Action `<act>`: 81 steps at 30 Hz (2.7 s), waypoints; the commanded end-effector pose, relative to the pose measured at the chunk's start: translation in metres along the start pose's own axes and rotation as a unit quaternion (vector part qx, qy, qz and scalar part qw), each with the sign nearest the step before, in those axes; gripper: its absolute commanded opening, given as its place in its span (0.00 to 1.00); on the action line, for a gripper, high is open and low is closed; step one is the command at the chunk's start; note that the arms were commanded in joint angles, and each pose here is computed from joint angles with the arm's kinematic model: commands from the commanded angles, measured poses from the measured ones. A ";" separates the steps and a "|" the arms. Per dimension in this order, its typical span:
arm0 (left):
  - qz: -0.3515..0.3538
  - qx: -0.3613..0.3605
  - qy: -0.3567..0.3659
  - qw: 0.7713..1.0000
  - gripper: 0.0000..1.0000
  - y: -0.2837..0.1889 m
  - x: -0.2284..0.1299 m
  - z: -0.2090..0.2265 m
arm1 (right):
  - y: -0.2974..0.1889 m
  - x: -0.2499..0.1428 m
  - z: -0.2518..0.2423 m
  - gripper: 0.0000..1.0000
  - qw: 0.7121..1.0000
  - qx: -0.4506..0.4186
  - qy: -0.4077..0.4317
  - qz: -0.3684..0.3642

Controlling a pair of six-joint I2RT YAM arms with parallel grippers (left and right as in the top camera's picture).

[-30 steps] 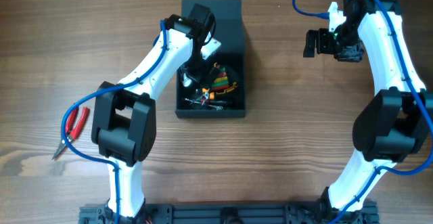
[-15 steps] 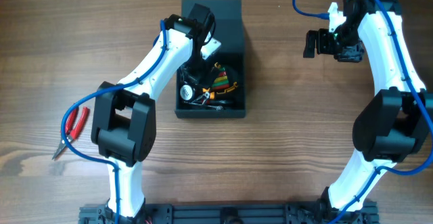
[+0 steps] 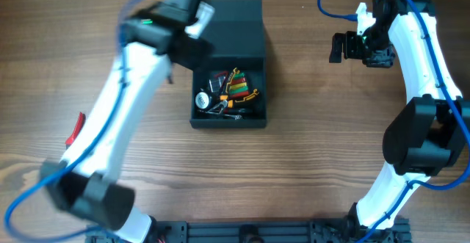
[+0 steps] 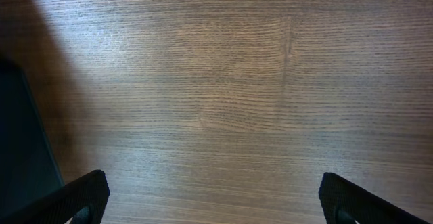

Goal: Pack container
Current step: 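Move the left gripper to the red-handled shears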

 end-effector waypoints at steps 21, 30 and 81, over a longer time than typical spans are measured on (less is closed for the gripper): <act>0.145 0.184 -0.892 0.387 1.00 -0.034 -0.218 0.126 | 0.004 0.001 0.001 1.00 1.000 0.007 -0.006 0.004; 0.152 0.205 -0.924 0.286 0.99 0.039 -0.244 0.100 | 0.004 -0.002 0.001 1.00 1.000 0.006 -0.006 0.012; 0.158 0.201 -0.959 0.122 0.88 0.158 -0.291 0.084 | 0.004 -0.005 0.000 1.00 1.000 0.005 -0.003 0.024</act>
Point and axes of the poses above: each gripper's point midway between its finger pads, its own y axis out along the fingers, its own z axis along the line the jaws close on, x = y × z, the point moved 9 cm from there along -y, back along the fingers, and after that the axes turned 9 degrees about y, right-handed, at the moved point
